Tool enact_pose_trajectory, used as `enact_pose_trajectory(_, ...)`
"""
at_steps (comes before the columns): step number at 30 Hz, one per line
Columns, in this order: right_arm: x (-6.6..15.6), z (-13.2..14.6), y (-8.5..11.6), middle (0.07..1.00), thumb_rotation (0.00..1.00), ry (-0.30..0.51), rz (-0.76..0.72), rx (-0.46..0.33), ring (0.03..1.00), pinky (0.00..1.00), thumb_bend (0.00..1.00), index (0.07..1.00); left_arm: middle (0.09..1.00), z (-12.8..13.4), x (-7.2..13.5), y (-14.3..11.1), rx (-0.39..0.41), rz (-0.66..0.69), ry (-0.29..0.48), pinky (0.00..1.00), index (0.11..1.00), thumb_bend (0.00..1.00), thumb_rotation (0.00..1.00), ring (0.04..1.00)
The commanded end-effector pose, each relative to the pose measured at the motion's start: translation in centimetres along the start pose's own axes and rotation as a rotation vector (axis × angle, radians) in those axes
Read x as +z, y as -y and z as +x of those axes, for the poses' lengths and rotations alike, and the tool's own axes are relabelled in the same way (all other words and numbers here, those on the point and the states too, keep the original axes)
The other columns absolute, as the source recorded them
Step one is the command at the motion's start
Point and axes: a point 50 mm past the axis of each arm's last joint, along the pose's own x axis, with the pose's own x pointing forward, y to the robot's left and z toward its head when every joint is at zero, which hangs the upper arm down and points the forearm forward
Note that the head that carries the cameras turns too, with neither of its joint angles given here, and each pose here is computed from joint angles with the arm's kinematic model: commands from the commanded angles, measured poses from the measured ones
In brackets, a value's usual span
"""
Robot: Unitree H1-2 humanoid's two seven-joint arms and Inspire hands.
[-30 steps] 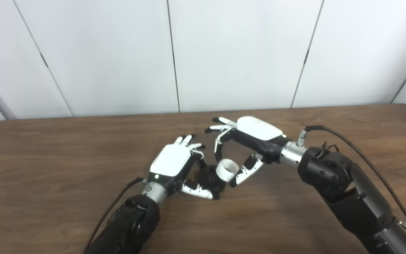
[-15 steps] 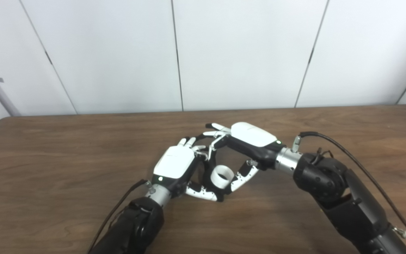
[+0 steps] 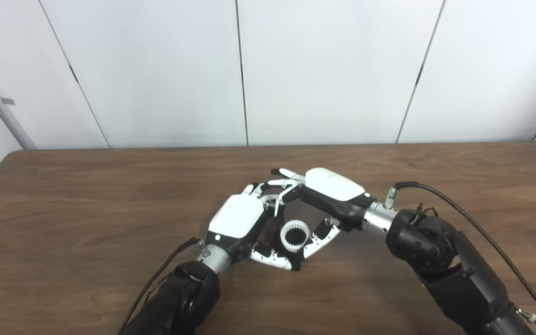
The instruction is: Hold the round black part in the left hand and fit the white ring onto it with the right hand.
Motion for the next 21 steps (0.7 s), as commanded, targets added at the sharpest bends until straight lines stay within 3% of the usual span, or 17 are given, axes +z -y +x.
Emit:
enact_pose_trajectory(1,0.54,0.68,1.85,0.903,0.13,0.044,-0.049,-0.054,1.000,0.91,0.52,0.476,0.857,-1.84,-0.02,3.37,-0.173,-0.001,-0.007,1.00,0.479,0.52,0.05,0.989)
enact_pose_trajectory(21,0.18,1.21,1.85,0.906,0.13,0.046,-0.049,-0.053,1.000,0.91,0.52,0.476,0.849,-2.36,0.15,3.58,-0.160,-0.014,0.003,1.00,0.479,0.52,0.05,0.985)
